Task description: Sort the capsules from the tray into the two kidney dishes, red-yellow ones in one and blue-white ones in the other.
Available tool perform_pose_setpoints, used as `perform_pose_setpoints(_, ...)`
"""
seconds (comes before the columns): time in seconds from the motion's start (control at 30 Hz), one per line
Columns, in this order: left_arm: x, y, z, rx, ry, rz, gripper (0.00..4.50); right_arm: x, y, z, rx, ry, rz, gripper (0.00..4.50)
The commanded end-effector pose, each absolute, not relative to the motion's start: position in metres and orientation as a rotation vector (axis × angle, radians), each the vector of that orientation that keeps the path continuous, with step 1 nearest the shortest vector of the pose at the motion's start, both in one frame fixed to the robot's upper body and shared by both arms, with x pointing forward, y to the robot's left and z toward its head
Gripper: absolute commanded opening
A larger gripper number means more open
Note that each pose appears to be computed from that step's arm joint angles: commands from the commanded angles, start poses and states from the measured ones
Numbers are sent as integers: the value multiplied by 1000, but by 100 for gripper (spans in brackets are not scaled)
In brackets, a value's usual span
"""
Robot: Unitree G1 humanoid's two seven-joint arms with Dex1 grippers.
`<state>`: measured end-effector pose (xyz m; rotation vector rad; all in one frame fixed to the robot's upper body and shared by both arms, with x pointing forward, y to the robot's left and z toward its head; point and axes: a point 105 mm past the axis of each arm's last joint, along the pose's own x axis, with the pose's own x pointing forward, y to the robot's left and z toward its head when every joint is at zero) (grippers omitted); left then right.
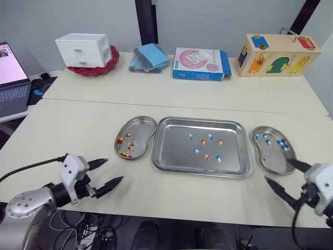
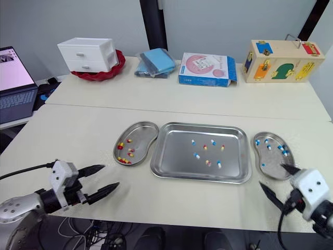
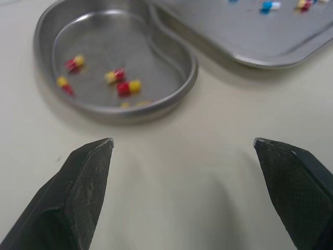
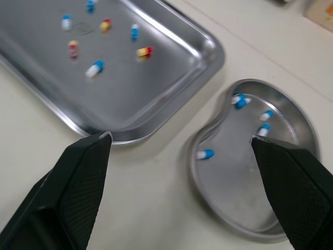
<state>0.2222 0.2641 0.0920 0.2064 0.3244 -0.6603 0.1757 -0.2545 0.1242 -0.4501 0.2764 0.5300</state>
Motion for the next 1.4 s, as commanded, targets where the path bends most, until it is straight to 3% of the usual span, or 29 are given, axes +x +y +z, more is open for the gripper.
perform_pose_setpoints(0.03, 215, 292, 93, 223, 354, -594, 450, 159, -262, 124, -445, 298, 604, 448)
perform_pose_setpoints(0.33, 191, 323, 81, 209, 425, -572, 450, 142, -291, 104, -414, 379, 575, 448)
perform_pose_setpoints(0.53, 192, 314, 84, 254, 399, -665, 450, 141, -292, 102, -429, 374, 574, 448)
perform_pose_setpoints(0.8, 204, 227, 104, 240, 226, -982, 450, 135, -290, 102, -438, 388, 592, 448)
perform_pose_setpoints(1.0, 217, 177, 110, 188, 69, -1066, 450, 132, -279, 101, -451, 389, 637, 448)
perform_pose_setpoints(1.27, 228, 155, 106, 132, -17, -1067, 450, 128, -245, 105, -445, 376, 783, 448)
perform_pose_setpoints(1.4, 229, 154, 101, 128, -25, -1070, 450, 143, -206, 119, -396, 288, 844, 448)
